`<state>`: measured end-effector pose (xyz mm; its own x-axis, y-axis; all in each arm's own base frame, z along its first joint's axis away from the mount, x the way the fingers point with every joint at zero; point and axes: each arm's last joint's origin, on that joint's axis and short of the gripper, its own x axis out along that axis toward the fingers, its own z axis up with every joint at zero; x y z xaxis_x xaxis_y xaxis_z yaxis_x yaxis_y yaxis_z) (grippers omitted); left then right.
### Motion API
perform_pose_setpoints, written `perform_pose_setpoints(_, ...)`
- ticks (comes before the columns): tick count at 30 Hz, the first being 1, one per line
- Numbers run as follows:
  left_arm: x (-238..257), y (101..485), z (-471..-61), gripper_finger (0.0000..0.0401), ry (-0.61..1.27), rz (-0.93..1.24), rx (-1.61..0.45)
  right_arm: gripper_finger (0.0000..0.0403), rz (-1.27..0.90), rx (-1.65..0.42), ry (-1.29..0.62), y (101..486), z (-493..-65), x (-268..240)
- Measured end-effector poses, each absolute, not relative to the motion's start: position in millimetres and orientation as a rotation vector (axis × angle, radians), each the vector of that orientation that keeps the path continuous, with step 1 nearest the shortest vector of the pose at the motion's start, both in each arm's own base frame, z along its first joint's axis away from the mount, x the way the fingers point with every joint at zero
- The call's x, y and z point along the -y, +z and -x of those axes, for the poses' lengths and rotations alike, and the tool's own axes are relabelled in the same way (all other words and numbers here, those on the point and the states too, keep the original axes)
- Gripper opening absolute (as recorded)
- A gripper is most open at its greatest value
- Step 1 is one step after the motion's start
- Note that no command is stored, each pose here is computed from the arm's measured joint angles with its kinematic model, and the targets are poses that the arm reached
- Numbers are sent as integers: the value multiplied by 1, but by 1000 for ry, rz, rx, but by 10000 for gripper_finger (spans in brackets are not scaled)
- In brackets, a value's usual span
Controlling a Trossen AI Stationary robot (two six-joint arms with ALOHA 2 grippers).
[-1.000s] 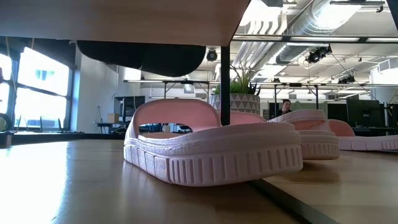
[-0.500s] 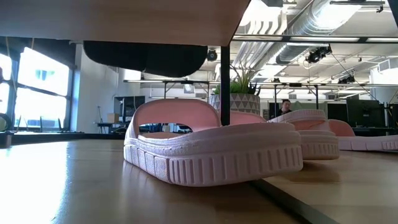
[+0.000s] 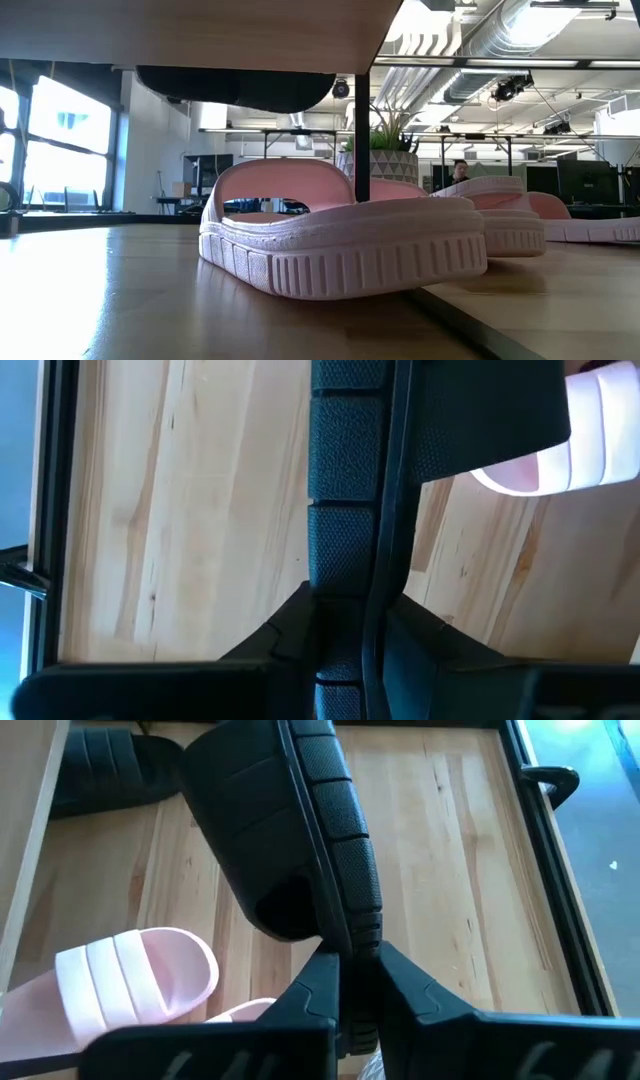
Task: Pick and place slides into the shelf
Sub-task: Put the black slide under the shelf
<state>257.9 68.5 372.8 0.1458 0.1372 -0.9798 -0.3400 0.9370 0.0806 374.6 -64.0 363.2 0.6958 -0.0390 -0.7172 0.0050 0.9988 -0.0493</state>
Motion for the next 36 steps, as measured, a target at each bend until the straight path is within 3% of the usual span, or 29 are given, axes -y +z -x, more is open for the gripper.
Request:
perform_pose_setpoints(11, -63, 388, -236, 58, 371, 232, -1342, 82, 113, -708, -21, 397, -347, 61)
perform_pose_setpoints(19, -55, 425, -211, 58, 376, 325, -994, 116, 77, -562, -55, 439, -307, 65)
perform_pose_setpoints(26, -50, 453, -188, 56, 400, 317, -743, 126, -60, -267, 247, 470, -286, 72)
perform_pose_setpoints(31, -49, 467, -176, 55, 456, 287, -603, 126, -96, -259, 130, 454, -274, 83)
perform_pose_setpoints(36, -49, 476, -175, 55, 439, 270, -410, 126, -151, 39, 175, 425, -280, 83)
